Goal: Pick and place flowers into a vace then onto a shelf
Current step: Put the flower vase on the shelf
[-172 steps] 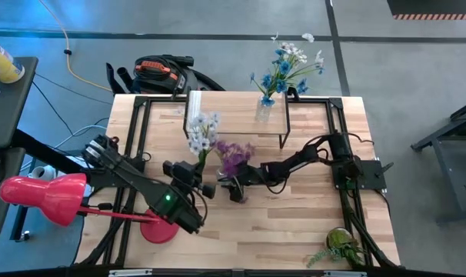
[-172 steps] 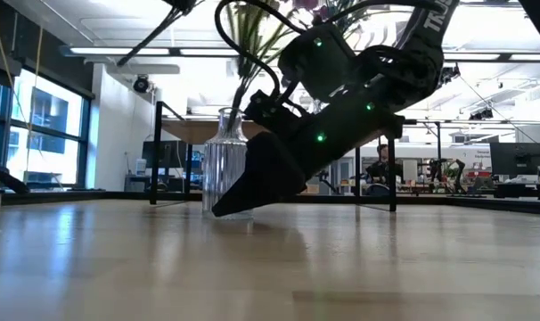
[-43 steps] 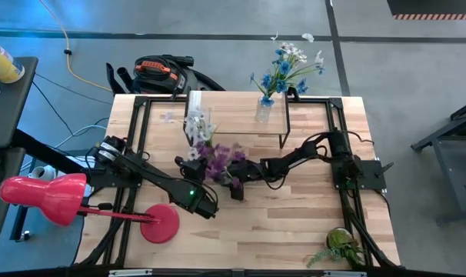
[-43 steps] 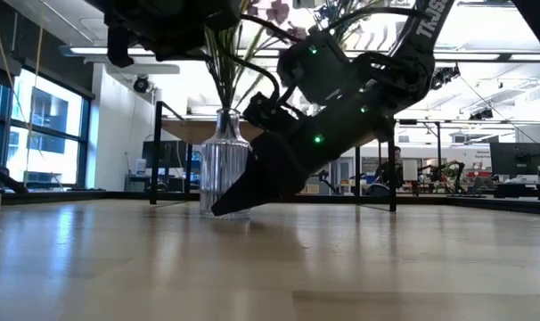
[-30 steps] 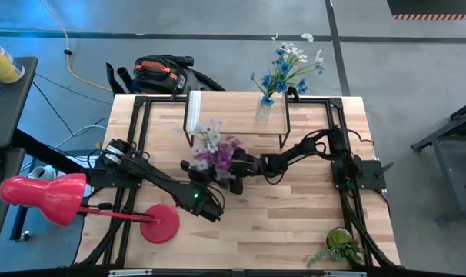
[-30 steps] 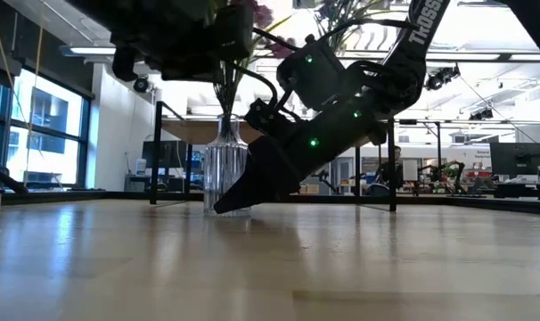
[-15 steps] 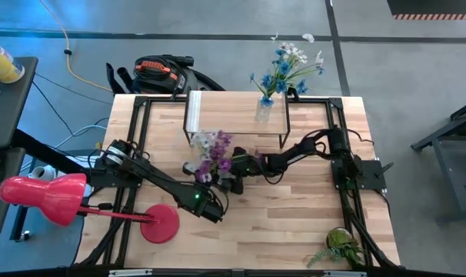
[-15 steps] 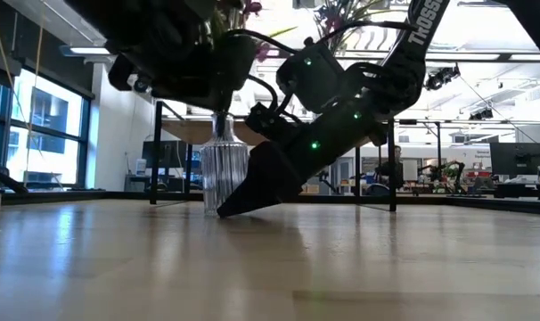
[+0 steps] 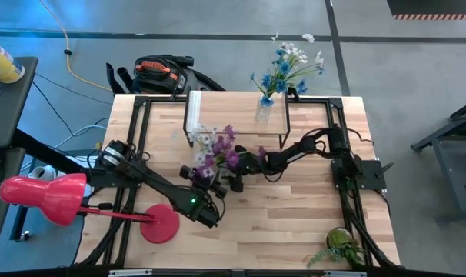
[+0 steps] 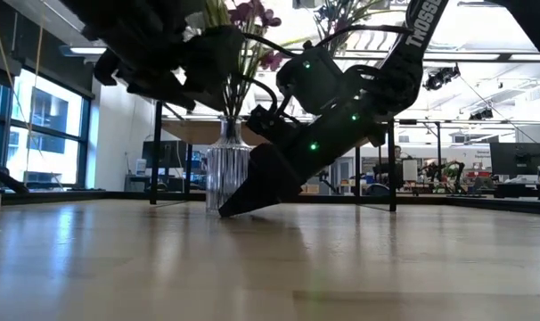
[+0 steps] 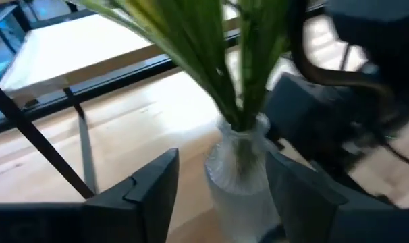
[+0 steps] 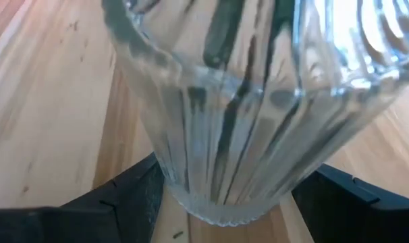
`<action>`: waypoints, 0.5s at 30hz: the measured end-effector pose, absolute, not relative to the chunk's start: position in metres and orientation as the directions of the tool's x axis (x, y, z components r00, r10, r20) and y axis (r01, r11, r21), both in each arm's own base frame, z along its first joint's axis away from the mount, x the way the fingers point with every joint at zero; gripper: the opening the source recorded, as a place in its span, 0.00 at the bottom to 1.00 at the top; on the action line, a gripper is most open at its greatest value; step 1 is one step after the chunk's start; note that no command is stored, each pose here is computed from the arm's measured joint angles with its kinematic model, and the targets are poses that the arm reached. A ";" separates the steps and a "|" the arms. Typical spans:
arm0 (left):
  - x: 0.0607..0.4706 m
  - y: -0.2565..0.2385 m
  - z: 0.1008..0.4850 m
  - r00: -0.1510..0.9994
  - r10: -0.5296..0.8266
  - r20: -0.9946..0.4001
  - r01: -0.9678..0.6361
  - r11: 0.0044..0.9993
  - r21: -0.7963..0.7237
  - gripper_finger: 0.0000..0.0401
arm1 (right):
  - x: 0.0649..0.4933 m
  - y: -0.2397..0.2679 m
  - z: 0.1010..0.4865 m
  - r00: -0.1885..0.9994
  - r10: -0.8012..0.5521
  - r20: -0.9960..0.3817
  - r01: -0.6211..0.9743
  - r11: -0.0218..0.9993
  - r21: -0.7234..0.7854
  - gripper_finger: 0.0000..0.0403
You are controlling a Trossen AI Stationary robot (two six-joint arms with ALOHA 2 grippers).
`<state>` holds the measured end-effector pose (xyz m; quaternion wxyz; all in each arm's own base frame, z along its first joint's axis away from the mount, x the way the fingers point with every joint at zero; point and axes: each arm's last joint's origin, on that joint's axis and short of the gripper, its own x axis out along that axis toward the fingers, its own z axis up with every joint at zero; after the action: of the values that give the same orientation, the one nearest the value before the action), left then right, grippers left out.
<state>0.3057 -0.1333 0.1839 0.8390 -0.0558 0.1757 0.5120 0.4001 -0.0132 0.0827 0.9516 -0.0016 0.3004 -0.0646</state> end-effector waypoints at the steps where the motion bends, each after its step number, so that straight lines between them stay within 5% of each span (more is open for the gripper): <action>1: 0.305 -0.135 0.184 0.418 0.838 -0.350 -0.878 0.472 0.079 0.64 | 0.400 -0.014 0.083 0.811 -0.129 -0.571 0.127 0.991 -0.044 0.71; 9: 0.295 -0.146 0.183 0.411 0.808 -0.422 -0.880 0.473 0.050 0.65 | 0.400 -0.015 0.083 0.810 -0.158 -0.564 0.149 0.987 -0.062 0.69; 15: 0.277 -0.146 0.180 0.351 0.827 -0.438 -0.926 0.377 -0.032 0.65 | 0.401 -0.010 0.084 0.816 -0.163 -0.555 0.152 0.986 -0.065 0.70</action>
<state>0.2770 -0.1458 0.1803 0.8103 -0.1384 0.1780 0.5409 0.4010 -0.0095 0.0841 0.9529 -0.0090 0.2918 -0.0826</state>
